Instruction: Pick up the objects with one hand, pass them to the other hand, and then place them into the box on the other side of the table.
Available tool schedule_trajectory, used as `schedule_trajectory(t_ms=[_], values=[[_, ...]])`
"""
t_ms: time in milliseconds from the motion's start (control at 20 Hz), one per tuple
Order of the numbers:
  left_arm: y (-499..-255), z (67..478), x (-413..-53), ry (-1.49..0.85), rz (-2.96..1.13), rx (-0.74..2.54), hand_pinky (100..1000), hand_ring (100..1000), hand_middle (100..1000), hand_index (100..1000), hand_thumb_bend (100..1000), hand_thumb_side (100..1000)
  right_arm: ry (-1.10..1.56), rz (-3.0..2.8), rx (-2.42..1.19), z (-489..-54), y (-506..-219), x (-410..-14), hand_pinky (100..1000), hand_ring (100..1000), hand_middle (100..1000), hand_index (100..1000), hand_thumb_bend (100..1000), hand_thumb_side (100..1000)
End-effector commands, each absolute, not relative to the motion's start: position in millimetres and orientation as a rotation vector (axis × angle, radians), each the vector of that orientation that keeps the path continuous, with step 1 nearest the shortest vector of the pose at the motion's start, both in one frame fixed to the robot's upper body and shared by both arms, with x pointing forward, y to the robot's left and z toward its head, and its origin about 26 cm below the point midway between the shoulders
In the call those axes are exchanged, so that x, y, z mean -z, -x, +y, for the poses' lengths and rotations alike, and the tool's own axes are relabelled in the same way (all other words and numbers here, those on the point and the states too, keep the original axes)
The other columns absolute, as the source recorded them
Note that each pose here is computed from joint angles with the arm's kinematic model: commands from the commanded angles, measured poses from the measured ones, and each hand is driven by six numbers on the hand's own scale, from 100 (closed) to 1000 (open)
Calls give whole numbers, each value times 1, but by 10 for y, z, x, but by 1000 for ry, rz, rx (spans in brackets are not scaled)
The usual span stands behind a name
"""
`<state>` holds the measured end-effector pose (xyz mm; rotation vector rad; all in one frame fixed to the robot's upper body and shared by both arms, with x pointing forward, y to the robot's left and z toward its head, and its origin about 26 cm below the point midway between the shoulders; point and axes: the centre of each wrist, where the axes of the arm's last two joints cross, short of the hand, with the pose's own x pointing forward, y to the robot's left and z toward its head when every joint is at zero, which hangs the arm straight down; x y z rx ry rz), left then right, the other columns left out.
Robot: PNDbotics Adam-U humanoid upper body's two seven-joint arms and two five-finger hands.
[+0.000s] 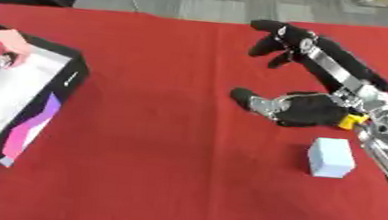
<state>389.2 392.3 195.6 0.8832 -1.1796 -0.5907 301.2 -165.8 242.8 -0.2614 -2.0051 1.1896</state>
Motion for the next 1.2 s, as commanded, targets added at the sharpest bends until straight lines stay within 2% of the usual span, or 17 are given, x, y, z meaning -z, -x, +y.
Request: schedule_trajectory(t_ms=[50, 100, 150, 200, 300, 400, 550, 600, 850, 1000, 1200], values=[[-3897, 4030, -2035, -920, -1163, 602, 779, 720, 618, 647, 224, 100, 282, -2042, -1186, -1695, -2982, -2535, 723, 812, 697, 949, 488, 443], [-3901, 4042, -2019, -924, -1156, 611, 792, 747, 659, 685, 253, 264, 280, -2044, -1185, -1695, -2983, -2537, 723, 812, 697, 948, 502, 438], [-3904, 4054, -2007, -930, -1152, 619, 794, 751, 665, 690, 258, 285, 279, -2045, -1185, -1697, -2983, -2538, 723, 812, 697, 948, 504, 437], [-3905, 4065, -1992, -936, -1147, 629, 811, 777, 710, 733, 308, 468, 279, -2046, -1184, -1699, -2984, -2540, 724, 812, 697, 948, 515, 434], [-3904, 4091, -1966, -946, -1137, 651, 820, 793, 756, 782, 382, 692, 279, -2047, -1180, -1706, -2985, -2543, 723, 812, 697, 947, 524, 431], [-3900, 4117, -1951, -961, -1128, 670, 837, 814, 807, 835, 440, 806, 278, -2047, -1176, -1712, -2987, -2546, 723, 812, 697, 947, 530, 427], [-3894, 4140, -1951, -979, -1121, 689, 846, 825, 822, 847, 496, 869, 274, -2049, -1175, -1717, -2987, -2549, 724, 812, 697, 948, 530, 425], [-3892, 4145, -1957, -984, -1121, 692, 846, 824, 821, 844, 492, 865, 274, -2051, -1174, -1719, -2988, -2550, 724, 812, 697, 948, 530, 424], [-3873, 4155, -2000, -1015, -1142, 661, 833, 805, 803, 813, 372, 795, 274, -2061, -1166, -1741, -2992, -2560, 727, 814, 699, 947, 511, 424], [-3842, 4152, -2034, -1023, -1172, 631, 830, 799, 794, 802, 315, 739, 276, -2069, -1166, -1774, -2997, -2580, 738, 820, 707, 945, 449, 437], [-3801, 4154, -2060, -1035, -1197, 593, 831, 801, 788, 787, 266, 705, 277, -2050, -1185, -1834, -3004, -2618, 751, 829, 710, 932, 319, 454]])
